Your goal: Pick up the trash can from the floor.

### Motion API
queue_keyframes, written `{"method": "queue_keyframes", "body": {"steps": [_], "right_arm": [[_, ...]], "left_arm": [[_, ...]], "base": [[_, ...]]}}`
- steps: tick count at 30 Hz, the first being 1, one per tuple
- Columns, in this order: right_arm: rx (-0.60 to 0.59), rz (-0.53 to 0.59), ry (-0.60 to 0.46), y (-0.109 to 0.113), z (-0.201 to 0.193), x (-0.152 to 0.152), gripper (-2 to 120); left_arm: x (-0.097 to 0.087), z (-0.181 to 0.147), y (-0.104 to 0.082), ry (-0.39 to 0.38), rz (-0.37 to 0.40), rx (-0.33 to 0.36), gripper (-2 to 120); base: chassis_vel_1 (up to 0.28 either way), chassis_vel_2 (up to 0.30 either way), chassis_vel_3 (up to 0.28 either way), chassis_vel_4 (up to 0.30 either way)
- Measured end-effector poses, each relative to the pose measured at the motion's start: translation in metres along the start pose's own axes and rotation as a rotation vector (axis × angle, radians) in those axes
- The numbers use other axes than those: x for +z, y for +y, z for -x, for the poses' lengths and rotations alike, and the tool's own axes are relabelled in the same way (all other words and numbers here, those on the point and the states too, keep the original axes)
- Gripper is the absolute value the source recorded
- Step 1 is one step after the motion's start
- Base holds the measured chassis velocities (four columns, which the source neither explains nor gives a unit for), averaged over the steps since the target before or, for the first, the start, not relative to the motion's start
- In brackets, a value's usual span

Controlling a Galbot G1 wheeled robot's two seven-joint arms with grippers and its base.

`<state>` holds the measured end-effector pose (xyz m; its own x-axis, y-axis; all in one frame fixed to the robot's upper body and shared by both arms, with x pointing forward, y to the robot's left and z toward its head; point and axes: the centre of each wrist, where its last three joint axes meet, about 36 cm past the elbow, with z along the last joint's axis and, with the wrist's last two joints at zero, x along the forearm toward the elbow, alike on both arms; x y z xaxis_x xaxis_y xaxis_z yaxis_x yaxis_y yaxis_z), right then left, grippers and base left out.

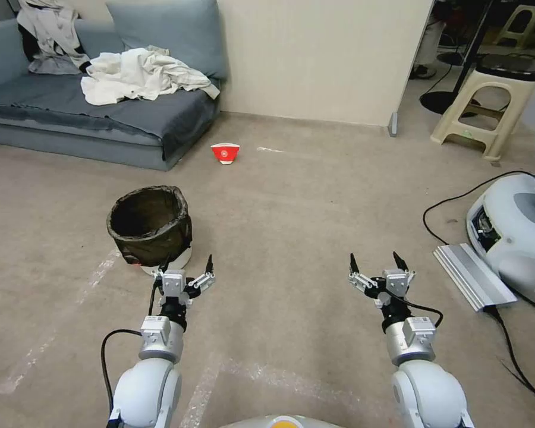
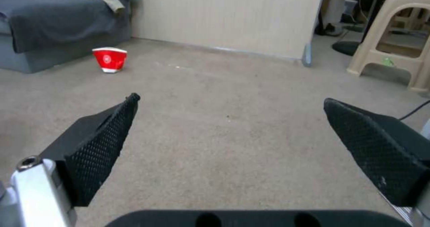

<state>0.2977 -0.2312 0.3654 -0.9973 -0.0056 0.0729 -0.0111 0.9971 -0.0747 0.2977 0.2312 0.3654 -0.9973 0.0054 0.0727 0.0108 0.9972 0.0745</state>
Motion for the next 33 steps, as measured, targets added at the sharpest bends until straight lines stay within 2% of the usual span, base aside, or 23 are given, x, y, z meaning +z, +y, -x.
{"method": "queue_keyframes", "body": {"steps": [33], "right_arm": [[0.0,0.0,0.0,0.0,0.0,0.0,100]], "left_arm": [[0.0,0.0,0.0,0.0,0.0,0.0,100]], "base": [[0.0,0.0,0.0,0.0]]}}
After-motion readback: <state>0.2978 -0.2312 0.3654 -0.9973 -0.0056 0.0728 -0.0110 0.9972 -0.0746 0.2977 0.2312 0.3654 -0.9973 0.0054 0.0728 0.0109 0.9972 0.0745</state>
